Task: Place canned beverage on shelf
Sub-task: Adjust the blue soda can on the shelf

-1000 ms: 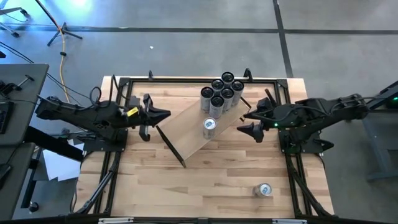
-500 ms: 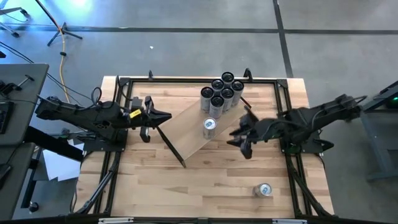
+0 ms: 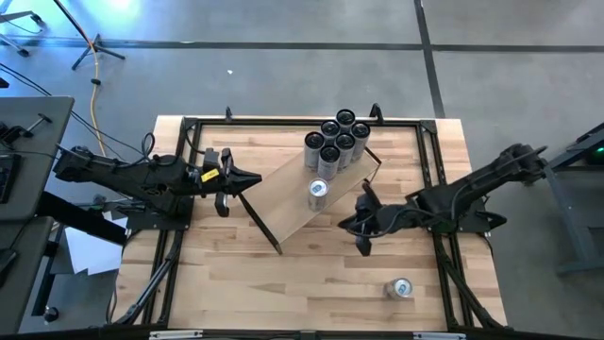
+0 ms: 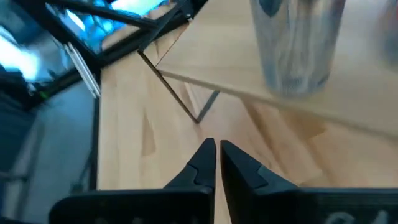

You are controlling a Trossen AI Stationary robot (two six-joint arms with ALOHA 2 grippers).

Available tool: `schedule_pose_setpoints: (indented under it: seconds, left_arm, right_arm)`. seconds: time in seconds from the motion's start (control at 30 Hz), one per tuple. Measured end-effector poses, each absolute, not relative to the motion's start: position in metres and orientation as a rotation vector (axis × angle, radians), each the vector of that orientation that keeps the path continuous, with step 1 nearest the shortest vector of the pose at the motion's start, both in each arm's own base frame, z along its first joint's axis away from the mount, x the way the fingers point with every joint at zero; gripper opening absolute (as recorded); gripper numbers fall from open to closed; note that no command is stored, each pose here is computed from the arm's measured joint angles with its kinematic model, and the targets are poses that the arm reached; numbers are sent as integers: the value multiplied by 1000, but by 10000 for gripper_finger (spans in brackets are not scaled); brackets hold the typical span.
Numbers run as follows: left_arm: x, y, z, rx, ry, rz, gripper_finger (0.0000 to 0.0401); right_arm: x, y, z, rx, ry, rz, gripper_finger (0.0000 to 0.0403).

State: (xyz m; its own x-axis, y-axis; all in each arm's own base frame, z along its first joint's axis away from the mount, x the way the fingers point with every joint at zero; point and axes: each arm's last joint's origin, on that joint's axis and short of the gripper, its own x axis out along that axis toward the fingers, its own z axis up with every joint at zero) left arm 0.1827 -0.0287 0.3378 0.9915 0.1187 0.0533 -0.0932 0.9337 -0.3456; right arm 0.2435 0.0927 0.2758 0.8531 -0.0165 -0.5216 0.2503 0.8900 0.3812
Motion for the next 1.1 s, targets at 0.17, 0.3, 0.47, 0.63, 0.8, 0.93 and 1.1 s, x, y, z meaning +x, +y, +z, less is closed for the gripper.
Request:
schedule_pose_setpoints:
  seconds: [0.17, 0.3, 0.47, 0.63, 0.8, 0.93, 1.1]
  left_arm:
    - [183, -29, 338, -351, -73, 109, 0]
    - [183, -29, 338, -345, -72, 109, 0]
    - [183, -28, 337, -344, -72, 121, 0]
    - [183, -28, 336, -329, -58, 151, 0]
    - [183, -27, 335, -317, -57, 165, 0]
    - [183, -27, 335, -309, -56, 168, 0]
    - [183, -27, 335, -309, -57, 171, 0]
  right_arm:
    - [244, 93, 254, 574, 466, -171, 2]
    - [243, 93, 259, 537, 370, -319, 1]
    - [249, 94, 262, 493, 320, -400, 0]
    - [260, 98, 252, 453, 341, -436, 0]
    - [273, 102, 246, 432, 341, -484, 0]
    - [282, 101, 241, 434, 348, -515, 0]
    - [289, 99, 239, 432, 349, -535, 0]
